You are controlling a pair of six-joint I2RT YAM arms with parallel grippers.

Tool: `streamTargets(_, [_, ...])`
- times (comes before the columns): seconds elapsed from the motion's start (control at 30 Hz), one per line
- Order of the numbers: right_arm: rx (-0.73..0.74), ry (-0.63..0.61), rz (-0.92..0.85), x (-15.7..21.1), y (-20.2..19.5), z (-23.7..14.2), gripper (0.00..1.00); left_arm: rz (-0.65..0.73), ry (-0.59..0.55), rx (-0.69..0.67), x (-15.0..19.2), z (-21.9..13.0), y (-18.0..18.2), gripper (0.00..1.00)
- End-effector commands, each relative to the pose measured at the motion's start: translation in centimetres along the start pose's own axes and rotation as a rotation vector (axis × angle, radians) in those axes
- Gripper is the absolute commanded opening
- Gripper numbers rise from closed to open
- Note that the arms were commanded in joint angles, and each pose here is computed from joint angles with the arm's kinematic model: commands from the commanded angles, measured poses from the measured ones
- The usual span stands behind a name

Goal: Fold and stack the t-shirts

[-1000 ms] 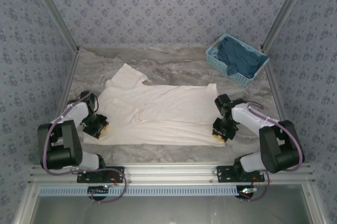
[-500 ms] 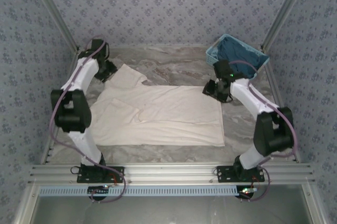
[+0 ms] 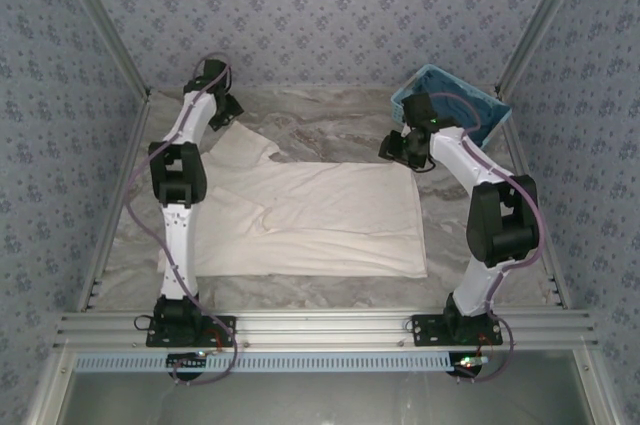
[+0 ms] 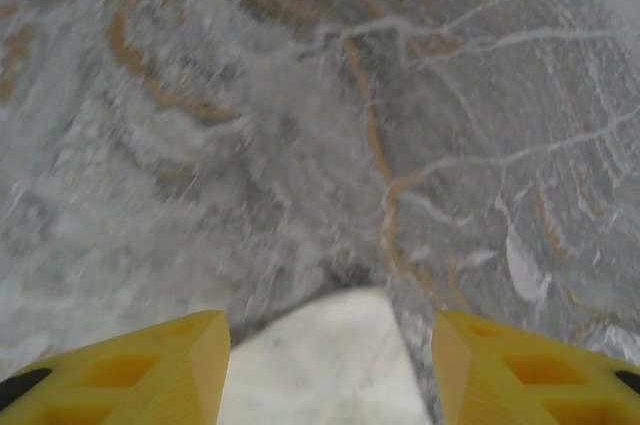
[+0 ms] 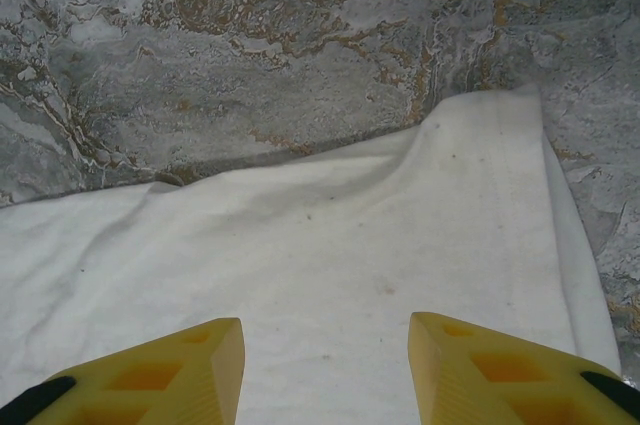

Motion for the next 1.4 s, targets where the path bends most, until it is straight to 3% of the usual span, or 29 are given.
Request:
streamTargets(0.0, [-0.006, 0.012, -0.002, 0.1, -0.6, -0.4, 0.49, 0.07, -0.011, -0.042, -0.2, 0.6, -0.3, 0.56])
streamTargets(0.27, [-0.014, 0.008, 0.037, 0.3, -1.8, -0.8, 0.49, 0.136, 0.039, -0.058, 2.3, 3.0, -1.7, 0.56])
streamTargets(0.47, [-0.024, 0.012, 0.041, 0.3, -1.8, -0.8, 0.49, 0.172, 0.124, -0.17, 4.9, 3.2, -0.6, 0.51])
streamTargets(0.7, [-0.013, 0.009, 0.049, 0.3, -2.2, -0.6, 0.48, 0.242, 0.217, -0.279, 7.4, 3.0, 0.9, 0.26])
streamTargets(0.87, [0.009, 0.002, 0.07, 0.0, -2.9, -0.2, 0.44, 0.243, 0.171, -0.282, 6.1, 1.5, 0.4, 0.0])
streamTargets(1.07, [0.1, -0.073, 0.105, -2.1, -4.3, 1.6, 0.4, 0.251, 0.052, -0.216, 3.2, -3.7, -2.2, 0.0])
streamTargets(1.37, [0.234, -0.111, 0.131, -4.4, -5.7, 5.7, 0.37, 0.287, 0.052, -0.144, 3.2, -7.8, -3.8, 0.0])
Point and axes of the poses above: each hand's point on the last joint's axis, 136 mm out from that joint toward the fingers, its own z axis out along the fingers, its own y axis along the line the jaws close on, x = y × z, the point moved 3 cm from there along -z, back along the fingers, and after that the axes turned 9 degrees about z, right-handed, at the moved point
